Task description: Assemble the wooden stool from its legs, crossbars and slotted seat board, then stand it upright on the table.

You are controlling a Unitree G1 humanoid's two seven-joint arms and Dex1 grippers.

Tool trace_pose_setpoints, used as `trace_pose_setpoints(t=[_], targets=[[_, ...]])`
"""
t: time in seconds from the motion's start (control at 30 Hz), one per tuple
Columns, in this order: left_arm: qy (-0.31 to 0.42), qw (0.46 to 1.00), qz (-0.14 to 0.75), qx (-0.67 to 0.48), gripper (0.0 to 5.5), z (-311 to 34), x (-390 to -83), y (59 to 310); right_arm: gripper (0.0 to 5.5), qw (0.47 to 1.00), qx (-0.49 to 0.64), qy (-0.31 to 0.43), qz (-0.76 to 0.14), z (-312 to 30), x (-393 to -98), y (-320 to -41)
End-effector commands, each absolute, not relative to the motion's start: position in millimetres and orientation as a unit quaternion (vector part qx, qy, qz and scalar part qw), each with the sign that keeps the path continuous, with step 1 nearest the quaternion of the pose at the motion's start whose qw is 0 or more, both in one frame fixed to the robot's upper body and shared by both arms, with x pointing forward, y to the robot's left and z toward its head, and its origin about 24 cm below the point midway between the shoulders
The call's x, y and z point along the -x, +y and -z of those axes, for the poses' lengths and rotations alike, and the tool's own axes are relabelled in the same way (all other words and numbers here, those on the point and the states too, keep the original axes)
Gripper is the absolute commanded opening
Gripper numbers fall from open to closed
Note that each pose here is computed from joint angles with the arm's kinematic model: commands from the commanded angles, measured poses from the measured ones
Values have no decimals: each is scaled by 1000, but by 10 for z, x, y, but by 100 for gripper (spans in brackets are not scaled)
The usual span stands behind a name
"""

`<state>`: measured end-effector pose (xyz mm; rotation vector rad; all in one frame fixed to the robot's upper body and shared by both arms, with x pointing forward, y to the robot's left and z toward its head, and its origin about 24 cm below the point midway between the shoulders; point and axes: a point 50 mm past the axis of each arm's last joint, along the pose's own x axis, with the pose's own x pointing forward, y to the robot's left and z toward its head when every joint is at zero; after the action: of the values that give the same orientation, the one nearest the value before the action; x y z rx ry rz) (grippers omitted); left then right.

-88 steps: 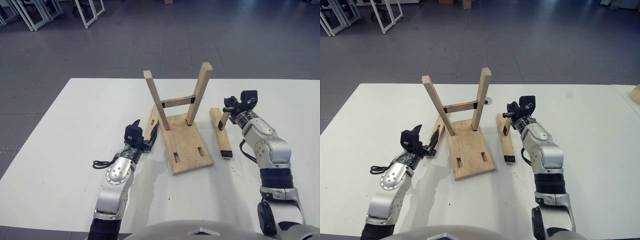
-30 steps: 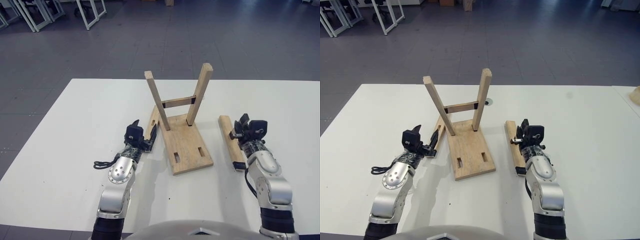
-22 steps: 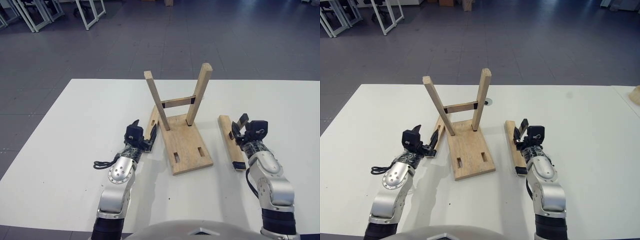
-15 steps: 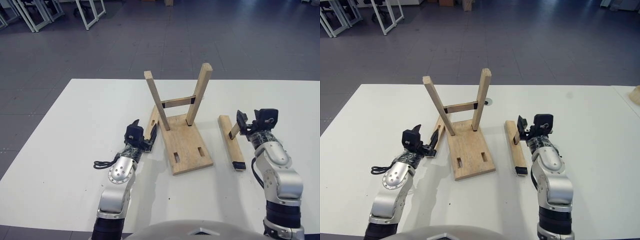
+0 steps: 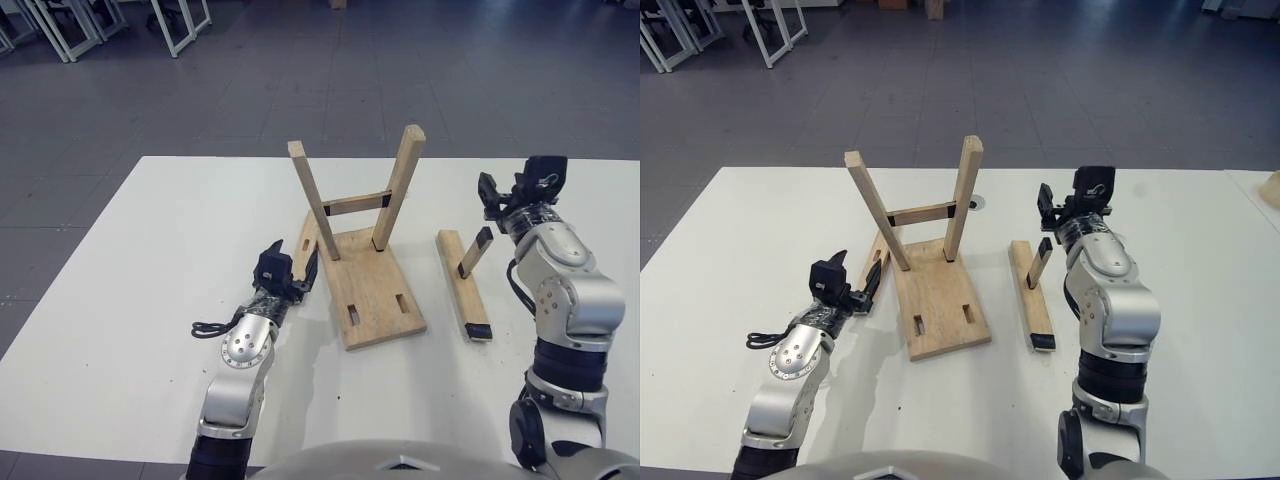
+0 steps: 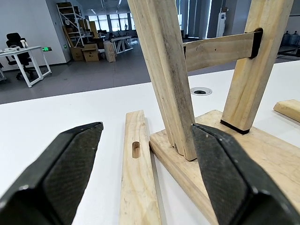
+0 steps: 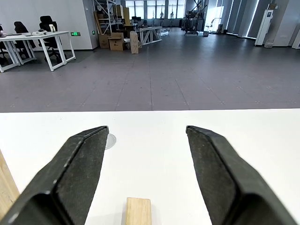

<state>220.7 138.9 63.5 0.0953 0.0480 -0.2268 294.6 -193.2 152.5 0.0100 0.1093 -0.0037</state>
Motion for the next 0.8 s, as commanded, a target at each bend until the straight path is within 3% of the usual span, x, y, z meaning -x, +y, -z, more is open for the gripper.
trace_pose_setpoints(t=[0.03,0.17,0.33,0.4,0.53,0.6,0.7,0.8], targets=[[25,992,116,-52,346,-634,-2240,1388,306,998,-9,60,2,-1556,-2972,-1892],[24,991,117,-53,346,-633,-2249,1381,306,999,-13,50,-6,-1612,-2979,-1834],[25,991,118,-53,346,-629,-2238,1371,306,985,-51,-163,11,-2477,-2914,-1788],[25,991,119,-53,346,-630,-2235,1374,306,990,-47,-136,0,-2394,-2921,-1739],[25,991,119,-54,346,-637,-2246,1378,306,996,-33,85,-17,-1398,-2898,-1690],[23,991,121,-54,346,-645,-2263,1382,306,988,-48,146,4,-1038,-2838,-1751],[21,991,117,-54,346,-662,-2280,1392,306,988,-67,134,26,-1025,-2868,-1831],[21,991,117,-53,346,-658,-2277,1384,306,994,-92,51,12,-1407,-2946,-1793]])
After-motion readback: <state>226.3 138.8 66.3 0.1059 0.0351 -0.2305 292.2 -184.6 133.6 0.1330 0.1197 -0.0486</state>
